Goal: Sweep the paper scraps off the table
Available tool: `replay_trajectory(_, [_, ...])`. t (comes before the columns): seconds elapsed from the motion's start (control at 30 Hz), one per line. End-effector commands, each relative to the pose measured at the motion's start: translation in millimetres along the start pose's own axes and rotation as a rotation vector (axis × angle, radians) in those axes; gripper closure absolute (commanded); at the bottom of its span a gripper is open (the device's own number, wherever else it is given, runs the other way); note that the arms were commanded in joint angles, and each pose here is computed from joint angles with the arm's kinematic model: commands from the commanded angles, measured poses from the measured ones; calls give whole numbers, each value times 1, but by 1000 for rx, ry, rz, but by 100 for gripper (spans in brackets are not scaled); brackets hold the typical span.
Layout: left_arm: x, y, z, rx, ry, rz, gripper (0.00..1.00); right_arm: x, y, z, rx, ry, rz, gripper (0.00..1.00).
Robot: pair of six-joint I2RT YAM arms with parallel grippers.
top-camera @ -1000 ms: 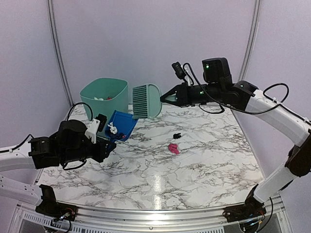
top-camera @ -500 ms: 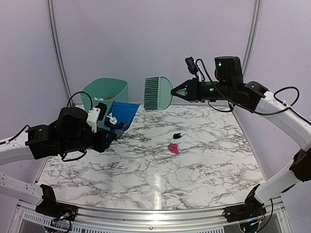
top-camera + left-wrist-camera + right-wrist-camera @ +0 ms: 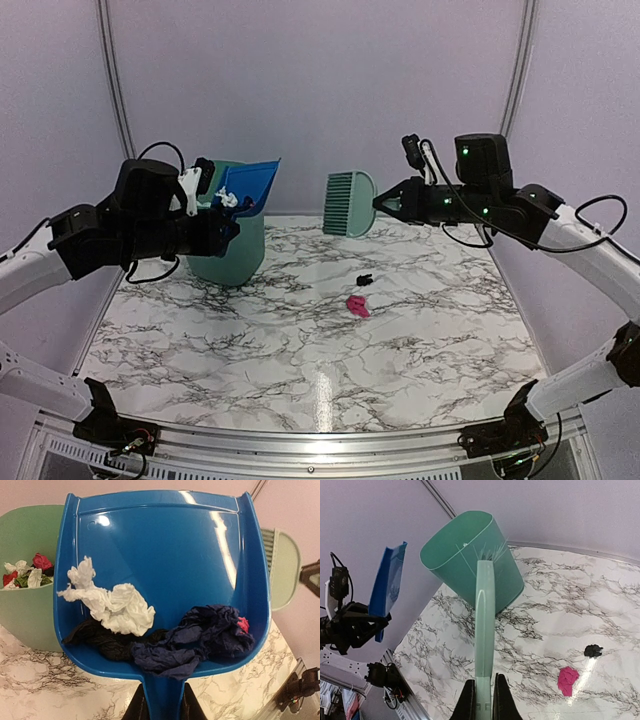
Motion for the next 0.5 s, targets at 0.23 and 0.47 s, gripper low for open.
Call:
replay_trajectory(0.23, [24,32,68,-177,-15,-72,100,-3,-2,16,48,-101,-11,100])
replay_trajectory(0.47, [46,70,79,-306,5,-78,100,-5,-7,13,74,-116,-22,100])
Point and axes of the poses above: each gripper's point midway between its finger pads, its own x axis out along the fingers, its own y axis along the line the jaws close on, z = x × y, the point moved 3 cm from there along -x, back along the fingers, and after that the axes turned 15 degrees about x, right-handed, at the moved point
